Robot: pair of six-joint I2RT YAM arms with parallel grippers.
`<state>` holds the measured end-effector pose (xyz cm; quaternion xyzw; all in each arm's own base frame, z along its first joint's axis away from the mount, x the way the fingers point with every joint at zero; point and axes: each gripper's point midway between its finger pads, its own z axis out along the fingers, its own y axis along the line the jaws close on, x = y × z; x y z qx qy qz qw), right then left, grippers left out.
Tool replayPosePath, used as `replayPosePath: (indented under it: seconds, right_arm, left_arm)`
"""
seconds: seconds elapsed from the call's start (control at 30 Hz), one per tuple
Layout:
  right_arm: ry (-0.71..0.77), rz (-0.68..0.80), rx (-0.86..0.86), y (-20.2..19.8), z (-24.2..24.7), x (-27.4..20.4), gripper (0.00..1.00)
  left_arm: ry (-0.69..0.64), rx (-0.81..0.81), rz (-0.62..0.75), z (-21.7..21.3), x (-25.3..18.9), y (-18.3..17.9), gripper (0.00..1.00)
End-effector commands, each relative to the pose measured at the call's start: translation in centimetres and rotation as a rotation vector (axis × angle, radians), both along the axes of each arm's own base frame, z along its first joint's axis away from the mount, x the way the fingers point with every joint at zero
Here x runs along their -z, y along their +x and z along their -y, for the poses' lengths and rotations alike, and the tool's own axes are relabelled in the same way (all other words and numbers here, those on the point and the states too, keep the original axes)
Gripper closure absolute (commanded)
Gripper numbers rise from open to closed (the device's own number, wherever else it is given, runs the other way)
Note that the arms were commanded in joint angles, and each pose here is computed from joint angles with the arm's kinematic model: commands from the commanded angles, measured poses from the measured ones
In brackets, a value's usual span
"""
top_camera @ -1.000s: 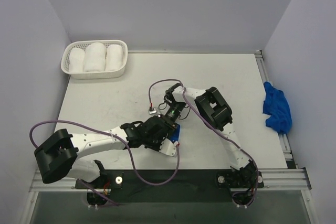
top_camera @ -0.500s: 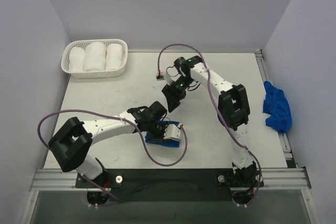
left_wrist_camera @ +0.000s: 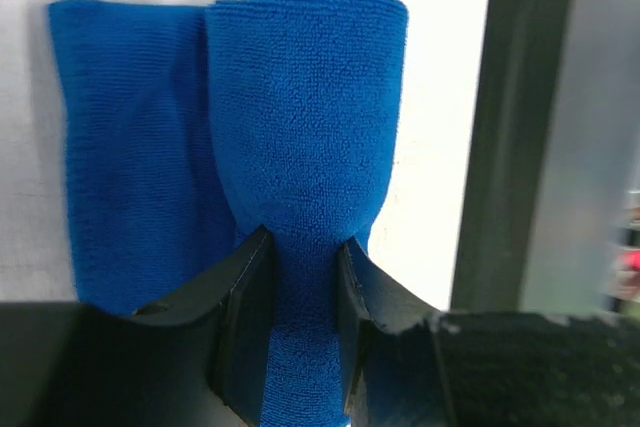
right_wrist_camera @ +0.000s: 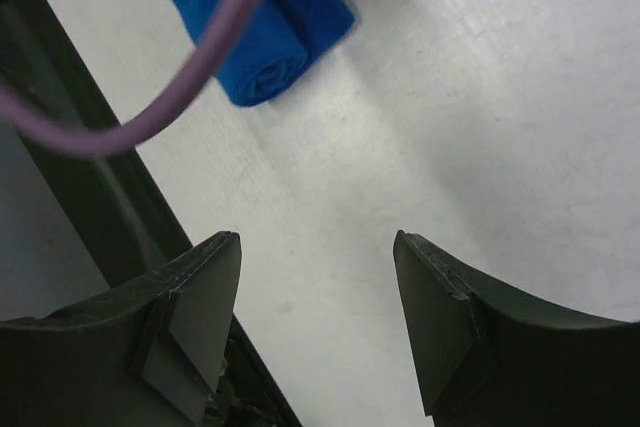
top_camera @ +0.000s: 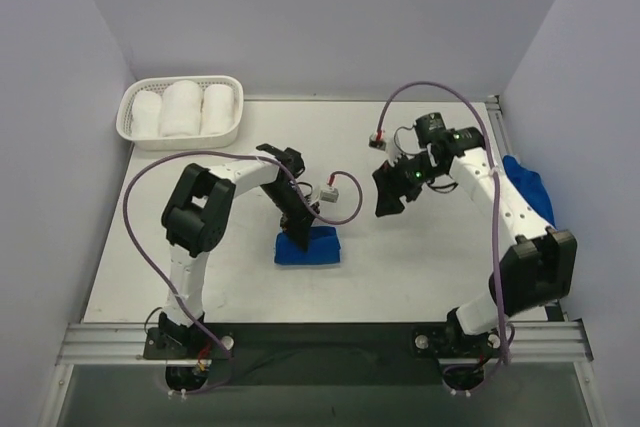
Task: Roll the towels
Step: Roll the towel
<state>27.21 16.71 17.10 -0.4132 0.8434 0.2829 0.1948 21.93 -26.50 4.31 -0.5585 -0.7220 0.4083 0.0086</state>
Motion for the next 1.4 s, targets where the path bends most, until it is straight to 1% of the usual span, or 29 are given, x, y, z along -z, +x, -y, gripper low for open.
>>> replayPosePath:
  seconds: [0.0, 0.03, 0.07, 0.1, 0.13, 0.17, 0.23, 0.3, 0.33, 0.4, 0.43, 0.47, 0.5, 0.53, 0.57, 0.6, 0.63, 0.7, 0.8, 1.0, 1.07, 1.1, 1.17, 1.2, 1.23, 1.27, 1.3, 1.33, 1.37]
  right_arm:
    - [-0.035, 0.093, -0.019, -2.1, 0.5, -0.4, 0.38]
    - [-0.064, 0.093, -0.025, -2.9, 0.7, 0.5, 0.38]
    - [-0.072, 0.130, -0.036, -3.4, 0.6, -0.1, 0.38]
    - [-0.095, 0.155, -0.085, -4.4, -0.3, 0.1, 0.38]
    - [-0.146, 0.193, -0.096, -4.5, -0.1, 0.7, 0.38]
    - [-0.166, 0.234, -0.114, -4.8, -0.4, 0.5, 0.38]
    - [-0.181, 0.295, -0.185, -5.5, -2.2, 0.7, 0.37]
    - [-0.229, 0.338, -0.218, -5.4, -3.2, 1.3, 0.36]
    - [-0.230, 0.383, -0.271, -5.8, -4.9, 1.4, 0.36]
    - [-0.297, 0.442, -0.321, -5.3, -6.0, 2.6, 0.36]
    - [-0.286, 0.497, -0.376, -5.8, -8.1, 2.7, 0.36]
    - [-0.320, 0.514, -0.394, -5.4, -8.8, 3.6, 0.36]
    - [-0.316, 0.554, -0.426, -5.1, -10.2, 3.7, 0.36]
    - [-0.336, 0.552, -0.454, -5.1, -11.0, 4.9, 0.36]
    - [-0.330, 0.579, -0.492, -5.5, -12.3, 5.0, 0.36]
    - [-0.325, 0.612, -0.502, -5.0, -13.4, 5.2, 0.36]
    - [-0.345, 0.618, -0.533, -4.9, -14.0, 6.2, 0.35]
    - [-0.320, 0.644, -0.556, -4.7, -15.9, 6.2, 0.35]
    - [-0.330, 0.632, -0.597, -4.3, -16.9, 7.9, 0.34]
    - [-0.356, 0.566, -0.668, -5.1, -16.5, 11.6, 0.35]
    - [-0.371, 0.528, -0.682, -5.4, -15.9, 13.0, 0.39]
    - [-0.379, 0.505, -0.686, -5.5, -15.5, 13.8, 0.43]
    - [-0.381, 0.449, -0.698, -6.2, -14.8, 14.7, 0.54]
    - [-0.387, 0.415, -0.689, -6.3, -14.3, 15.2, 0.68]
    - [-0.385, 0.387, -0.687, -6.5, -14.0, 15.4, 0.73]
    - [-0.366, 0.328, -0.697, -7.3, -13.6, 15.6, 0.78]
    - [-0.362, 0.285, -0.684, -7.6, -13.3, 15.9, 0.86]
    - [-0.333, 0.222, -0.676, -8.2, -12.8, 15.9, 0.89]
    - [-0.324, 0.191, -0.670, -8.5, -12.6, 15.9, 0.92]
  left_arm:
    - [0.048, 0.036, -0.114, -2.1, 2.7, 0.8, 0.70]
    - [0.073, 0.040, -0.196, -2.7, 3.6, 0.4, 0.70]
    - [0.053, 0.026, -0.206, -2.7, 3.3, 1.6, 0.69]
    - [0.029, 0.020, -0.239, -2.4, 3.1, 1.8, 0.69]
    - [0.036, 0.025, -0.316, -2.8, 3.3, 1.0, 0.69]
    - [0.031, 0.023, -0.328, -2.8, 3.3, 1.2, 0.69]
    - [0.042, 0.026, -0.334, -2.9, 3.6, 1.5, 0.69]
    - [0.050, 0.031, -0.332, -2.9, 3.7, 1.4, 0.69]
    - [0.057, 0.033, -0.328, -3.1, 3.9, 1.3, 0.69]
    - [0.067, 0.037, -0.328, -3.2, 4.1, 1.2, 0.68]
    - [0.074, 0.037, -0.331, -3.3, 4.3, 1.2, 0.68]
    - [0.081, 0.039, -0.329, -3.4, 4.5, 1.1, 0.68]
    - [0.085, 0.040, -0.325, -3.5, 4.7, 1.2, 0.67]
    - [0.090, 0.040, -0.323, -3.6, 4.8, 1.1, 0.67]
    - [0.094, 0.041, -0.321, -3.6, 4.9, 1.1, 0.67]
    - [0.095, 0.042, -0.320, -3.7, 5.0, 1.1, 0.66]
    - [0.099, 0.043, -0.322, -3.7, 5.1, 1.2, 0.66]
    - [0.104, 0.038, -0.327, -3.7, 5.2, 1.2, 0.65]
    - [0.103, 0.037, -0.324, -3.6, 5.2, 1.2, 0.63]
    - [0.103, 0.041, -0.318, -3.8, 5.3, 1.2, 0.60]
    - [0.101, 0.037, -0.320, -3.9, 5.3, 1.1, 0.59]
    - [0.096, 0.030, -0.311, -3.8, 5.2, 1.2, 0.59]
    - [0.090, 0.008, -0.295, -3.9, 5.1, 1.7, 0.58]
    - [0.080, 0.000, -0.291, -3.9, 4.7, 1.6, 0.54]
    - [0.061, -0.019, -0.292, -3.8, 4.3, 1.8, 0.53]
    - [0.047, -0.038, -0.284, -3.8, 3.9, 2.1, 0.52]
    - [0.027, -0.071, -0.272, -4.3, 3.0, 2.5, 0.49]
    - [0.005, -0.104, -0.272, -4.5, 2.4, 2.9, 0.48]
    - [-0.023, -0.142, -0.236, -5.2, 1.2, 3.9, 0.47]
